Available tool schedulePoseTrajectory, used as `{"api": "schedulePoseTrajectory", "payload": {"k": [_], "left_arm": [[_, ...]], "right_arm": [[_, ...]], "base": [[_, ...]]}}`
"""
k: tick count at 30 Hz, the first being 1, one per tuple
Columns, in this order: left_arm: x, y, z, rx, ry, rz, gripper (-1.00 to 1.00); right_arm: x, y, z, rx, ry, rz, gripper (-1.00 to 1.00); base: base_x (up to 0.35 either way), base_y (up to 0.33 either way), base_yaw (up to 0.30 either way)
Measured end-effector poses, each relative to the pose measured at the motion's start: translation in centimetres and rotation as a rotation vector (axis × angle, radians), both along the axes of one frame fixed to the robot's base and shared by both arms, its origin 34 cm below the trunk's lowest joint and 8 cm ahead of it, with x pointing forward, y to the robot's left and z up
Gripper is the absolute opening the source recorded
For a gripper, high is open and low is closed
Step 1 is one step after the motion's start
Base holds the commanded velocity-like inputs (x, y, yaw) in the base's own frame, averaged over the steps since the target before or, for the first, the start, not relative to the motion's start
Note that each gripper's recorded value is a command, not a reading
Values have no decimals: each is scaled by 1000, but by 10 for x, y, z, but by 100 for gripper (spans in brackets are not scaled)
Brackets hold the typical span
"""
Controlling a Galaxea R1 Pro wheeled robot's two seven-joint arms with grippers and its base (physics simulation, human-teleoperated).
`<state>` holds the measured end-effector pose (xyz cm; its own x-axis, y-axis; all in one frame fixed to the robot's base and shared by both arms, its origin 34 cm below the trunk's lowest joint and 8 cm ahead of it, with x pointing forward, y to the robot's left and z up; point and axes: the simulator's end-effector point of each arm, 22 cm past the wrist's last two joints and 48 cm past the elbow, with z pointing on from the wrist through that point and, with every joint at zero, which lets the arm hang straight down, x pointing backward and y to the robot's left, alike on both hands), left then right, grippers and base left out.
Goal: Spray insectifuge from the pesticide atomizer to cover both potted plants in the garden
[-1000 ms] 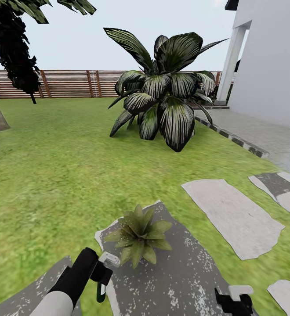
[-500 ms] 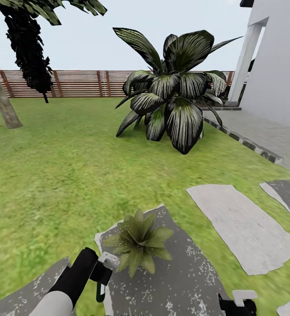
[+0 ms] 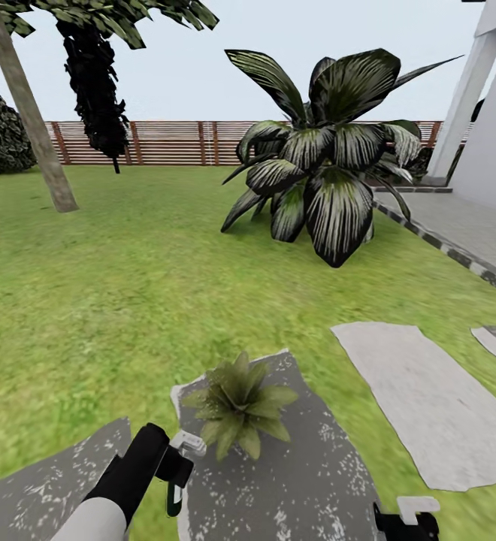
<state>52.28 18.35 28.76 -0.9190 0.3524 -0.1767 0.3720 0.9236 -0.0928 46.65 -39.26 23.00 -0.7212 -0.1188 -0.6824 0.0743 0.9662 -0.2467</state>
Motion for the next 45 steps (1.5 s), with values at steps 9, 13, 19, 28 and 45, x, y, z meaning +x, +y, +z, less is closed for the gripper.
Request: {"api": "schedulePoseTrajectory", "payload": {"k": [9,13,19,28,45], "left_arm": [[-1,-1,-1,1,2,-1,-100],[0,0,0,2,0,0,-100],[4,3,3,5,-8,3,-100],[3,-1,13,14,53,36,-100],[45,44,72,13,157,-137,-100]], "right_arm": [[0,0,0,0,0,0,100],[0,0,0,0,0,0,100],[1,0,1,0,-2,0,100],[2,1,2,2,-5,0,100],[0,-6,2,-8,0,2,100]], "base": [[39,-260,41],[-93,-268,247],[-36,-250,271],[-1,-45,127],[0,0,0]]}}
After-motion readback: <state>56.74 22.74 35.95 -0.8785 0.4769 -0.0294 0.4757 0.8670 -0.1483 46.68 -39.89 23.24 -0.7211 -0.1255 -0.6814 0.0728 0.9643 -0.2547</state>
